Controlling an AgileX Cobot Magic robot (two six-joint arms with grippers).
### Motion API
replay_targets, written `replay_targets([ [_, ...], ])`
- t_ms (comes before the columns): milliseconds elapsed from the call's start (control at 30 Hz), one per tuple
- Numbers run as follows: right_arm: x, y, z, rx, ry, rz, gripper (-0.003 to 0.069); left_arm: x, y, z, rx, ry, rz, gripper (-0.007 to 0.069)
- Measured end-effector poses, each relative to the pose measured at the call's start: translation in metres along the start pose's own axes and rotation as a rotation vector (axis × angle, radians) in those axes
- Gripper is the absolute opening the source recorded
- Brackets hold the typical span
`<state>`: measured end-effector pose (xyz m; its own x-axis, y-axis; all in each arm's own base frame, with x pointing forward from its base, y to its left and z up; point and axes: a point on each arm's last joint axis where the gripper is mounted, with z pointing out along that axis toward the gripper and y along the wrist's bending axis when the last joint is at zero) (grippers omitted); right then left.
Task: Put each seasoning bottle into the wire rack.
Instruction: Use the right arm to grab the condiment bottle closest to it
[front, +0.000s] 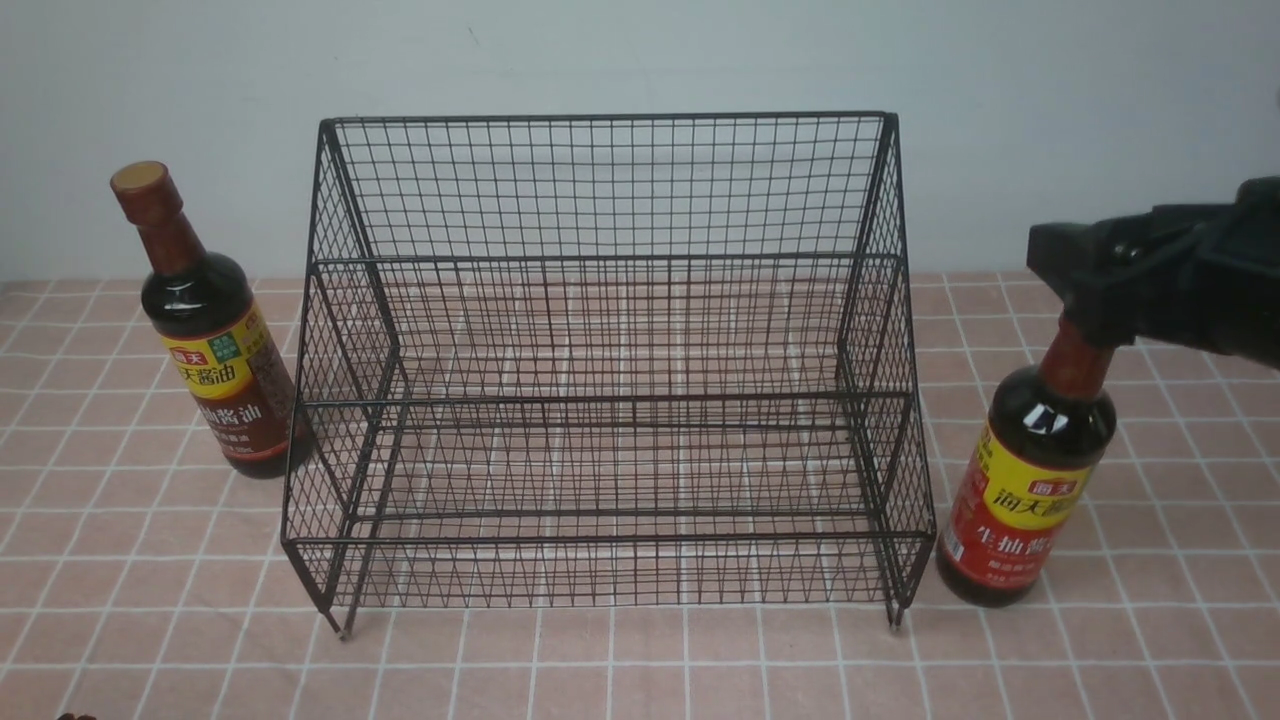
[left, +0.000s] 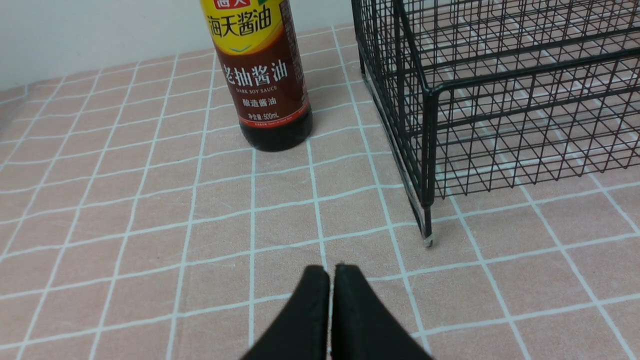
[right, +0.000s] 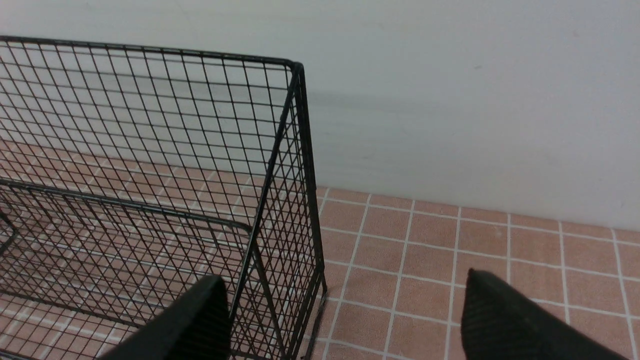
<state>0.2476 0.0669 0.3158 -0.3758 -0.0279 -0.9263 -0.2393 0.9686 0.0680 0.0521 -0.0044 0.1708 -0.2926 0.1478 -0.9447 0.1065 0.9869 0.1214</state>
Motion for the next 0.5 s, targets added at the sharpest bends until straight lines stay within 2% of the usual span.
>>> replay_targets([
  [400,0.021,-0.001,0.025,0.006,0.147,-0.002,0.0563,0.0,0.0,0.0,0.0,0.0,0.0,-0.0007],
  [500,0.024,-0.002,0.028,0.007,0.168,-0.005,0.0511,0.0,0.0,0.0,0.0,0.0,0.0,-0.0007],
])
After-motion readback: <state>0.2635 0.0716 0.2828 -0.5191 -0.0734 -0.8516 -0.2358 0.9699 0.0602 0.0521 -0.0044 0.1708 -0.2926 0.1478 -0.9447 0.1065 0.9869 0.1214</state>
